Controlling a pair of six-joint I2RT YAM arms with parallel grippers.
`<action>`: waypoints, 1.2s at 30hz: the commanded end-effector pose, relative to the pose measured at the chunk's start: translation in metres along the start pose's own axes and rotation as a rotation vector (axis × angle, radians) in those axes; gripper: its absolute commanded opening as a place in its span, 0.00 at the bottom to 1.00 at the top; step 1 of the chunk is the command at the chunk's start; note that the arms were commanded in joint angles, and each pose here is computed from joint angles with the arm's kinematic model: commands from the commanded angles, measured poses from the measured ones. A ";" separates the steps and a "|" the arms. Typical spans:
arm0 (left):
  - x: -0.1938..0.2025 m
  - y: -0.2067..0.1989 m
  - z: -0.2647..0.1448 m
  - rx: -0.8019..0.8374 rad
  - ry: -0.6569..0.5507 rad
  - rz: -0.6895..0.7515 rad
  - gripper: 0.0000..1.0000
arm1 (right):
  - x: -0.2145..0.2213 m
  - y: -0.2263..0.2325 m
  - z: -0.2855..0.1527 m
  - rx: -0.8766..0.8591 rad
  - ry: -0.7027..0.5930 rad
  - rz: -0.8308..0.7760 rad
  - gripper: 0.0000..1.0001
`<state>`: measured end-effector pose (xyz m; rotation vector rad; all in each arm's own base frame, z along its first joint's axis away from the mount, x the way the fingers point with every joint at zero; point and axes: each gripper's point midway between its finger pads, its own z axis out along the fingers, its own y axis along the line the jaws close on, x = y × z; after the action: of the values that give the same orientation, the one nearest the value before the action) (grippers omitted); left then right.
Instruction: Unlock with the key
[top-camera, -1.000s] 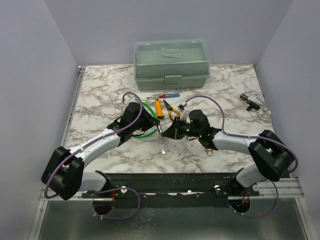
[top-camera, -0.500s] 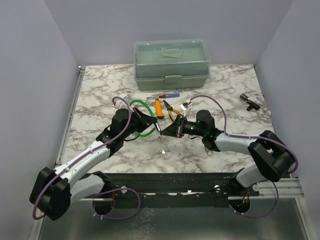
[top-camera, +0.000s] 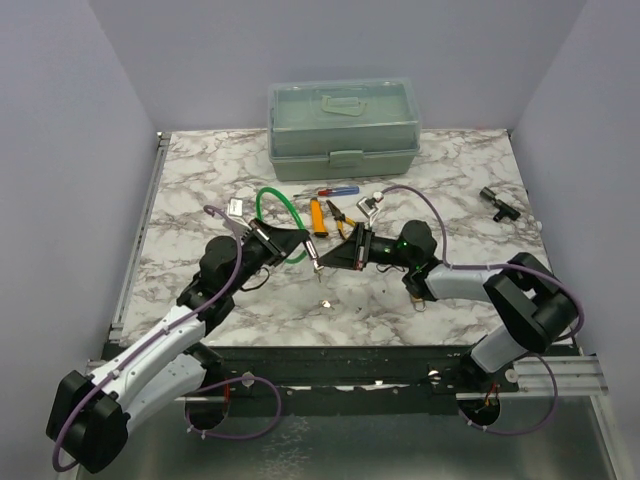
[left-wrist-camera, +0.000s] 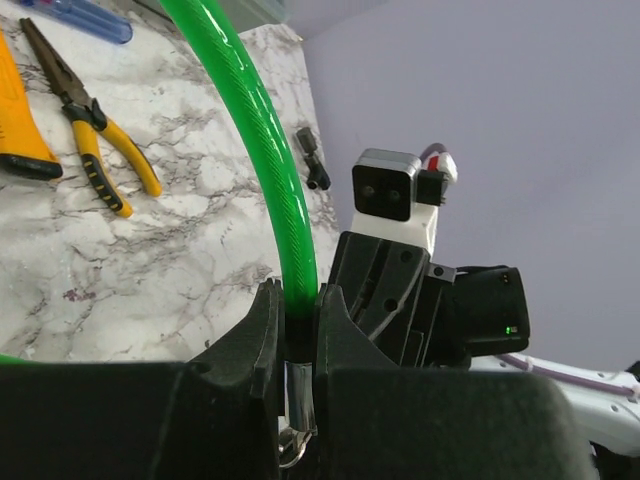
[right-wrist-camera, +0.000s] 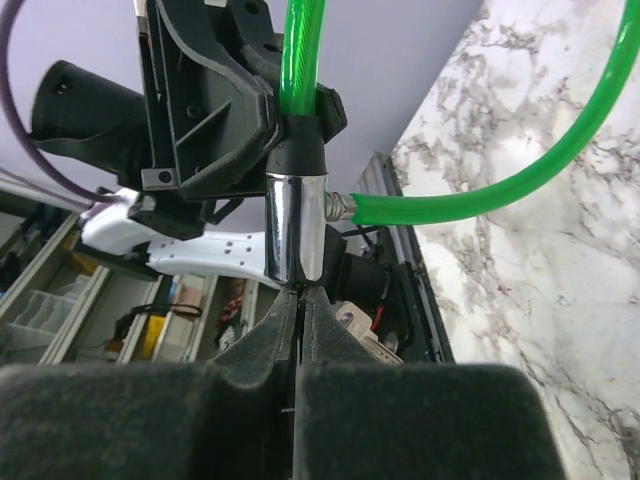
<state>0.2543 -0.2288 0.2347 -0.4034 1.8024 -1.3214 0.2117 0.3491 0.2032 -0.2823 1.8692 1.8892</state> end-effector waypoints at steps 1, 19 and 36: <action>0.016 -0.025 -0.014 0.146 0.071 0.011 0.00 | -0.027 0.040 0.002 -0.174 -0.072 -0.049 0.01; 0.012 -0.062 -0.051 0.452 -0.018 0.086 0.00 | -0.040 0.103 0.003 -0.471 0.034 0.030 0.01; 0.012 -0.040 -0.041 0.365 -0.041 0.113 0.00 | -0.030 0.092 0.004 -0.404 0.053 0.077 0.00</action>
<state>0.2239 -0.2078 0.2980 -0.2449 1.3386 -1.4971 0.1929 0.3609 0.2596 -0.3835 1.8107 2.3780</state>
